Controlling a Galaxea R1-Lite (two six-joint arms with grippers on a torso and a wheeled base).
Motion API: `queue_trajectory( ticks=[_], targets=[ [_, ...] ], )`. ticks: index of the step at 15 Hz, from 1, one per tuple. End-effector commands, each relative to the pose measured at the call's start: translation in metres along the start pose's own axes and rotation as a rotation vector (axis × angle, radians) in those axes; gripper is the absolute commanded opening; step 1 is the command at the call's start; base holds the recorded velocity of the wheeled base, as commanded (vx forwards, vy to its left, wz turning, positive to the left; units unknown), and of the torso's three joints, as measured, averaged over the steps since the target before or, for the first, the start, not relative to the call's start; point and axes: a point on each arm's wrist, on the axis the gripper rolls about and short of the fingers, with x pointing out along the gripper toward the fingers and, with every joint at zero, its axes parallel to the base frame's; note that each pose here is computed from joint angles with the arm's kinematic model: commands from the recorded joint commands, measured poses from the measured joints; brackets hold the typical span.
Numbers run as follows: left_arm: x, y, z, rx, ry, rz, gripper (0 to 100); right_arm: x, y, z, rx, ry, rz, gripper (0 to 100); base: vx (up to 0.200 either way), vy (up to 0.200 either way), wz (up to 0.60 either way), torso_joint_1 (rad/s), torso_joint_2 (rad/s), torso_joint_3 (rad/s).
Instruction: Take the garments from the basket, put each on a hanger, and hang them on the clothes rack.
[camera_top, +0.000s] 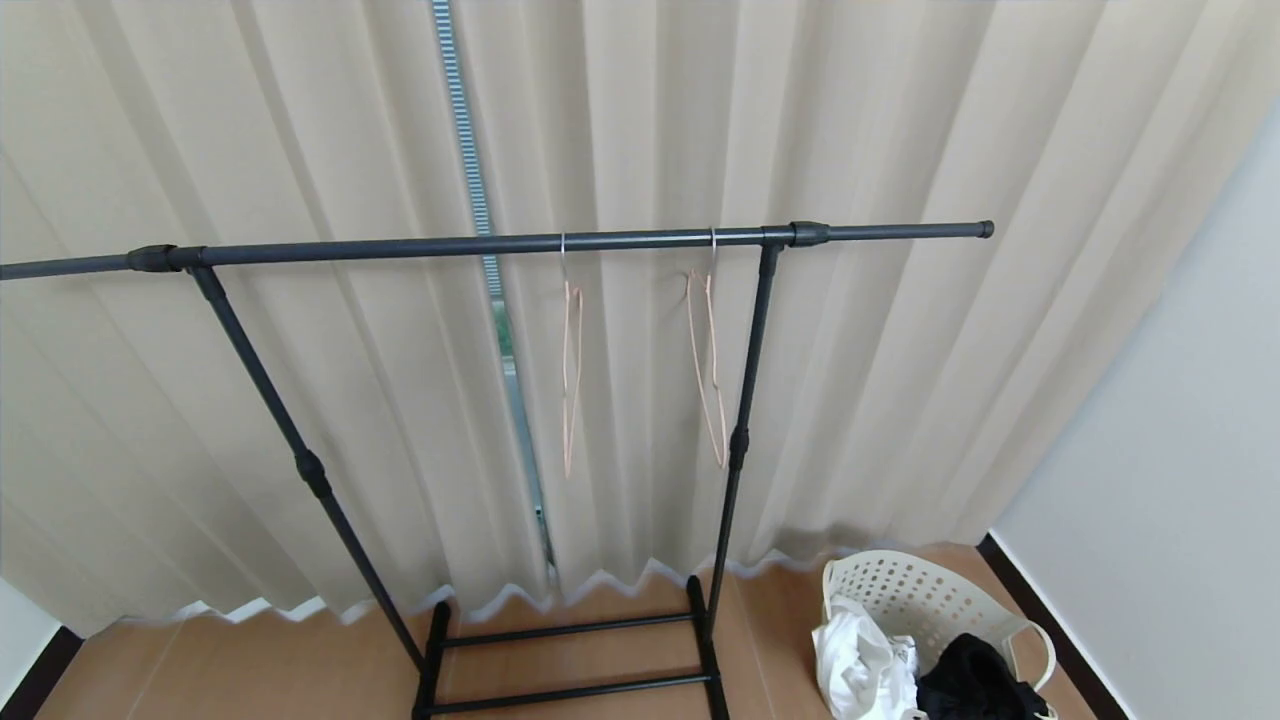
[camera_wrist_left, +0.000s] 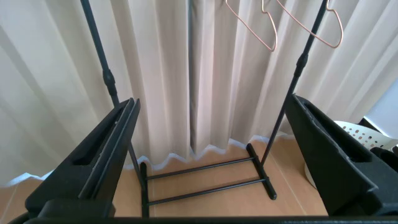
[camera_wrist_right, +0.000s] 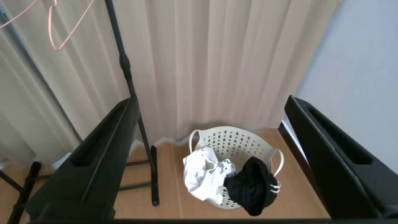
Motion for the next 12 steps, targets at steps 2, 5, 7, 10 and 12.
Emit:
queue_trajectory(
  ticks=[2, 5, 7, 10, 12],
  targets=[
    [0.0, 0.0, 0.0, 0.0, 0.0, 0.0, 100, 0.0001, 0.0, -0.0001, -0.006, 0.002, 0.0, 100, 0.0, 0.0, 0.0, 0.0, 0.0, 0.0],
    [0.0, 0.0, 0.0, 0.0, 0.0, 0.0, 100, 0.0001, -0.0003, 0.0001, -0.004, 0.0, -0.012, 100, 0.0, 0.0, 0.0, 0.0, 0.0, 0.0],
    [0.0, 0.0, 0.0, 0.0, 0.0, 0.0, 100, 0.0001, -0.0002, -0.0002, -0.012, 0.003, -0.009, 100, 0.0, 0.0, 0.0, 0.0, 0.0, 0.0],
    [0.0, 0.0, 0.0, 0.001, 0.0, -0.002, 100, 0.0001, -0.0002, 0.0, -0.009, 0.002, -0.009, 100, 0.0, 0.0, 0.0, 0.0, 0.0, 0.0],
    [0.0, 0.0, 0.0, 0.003, 0.0, -0.002, 100, 0.0001, -0.0002, 0.0, -0.007, 0.002, -0.009, 100, 0.0, 0.0, 0.0, 0.0, 0.0, 0.0]
  ],
)
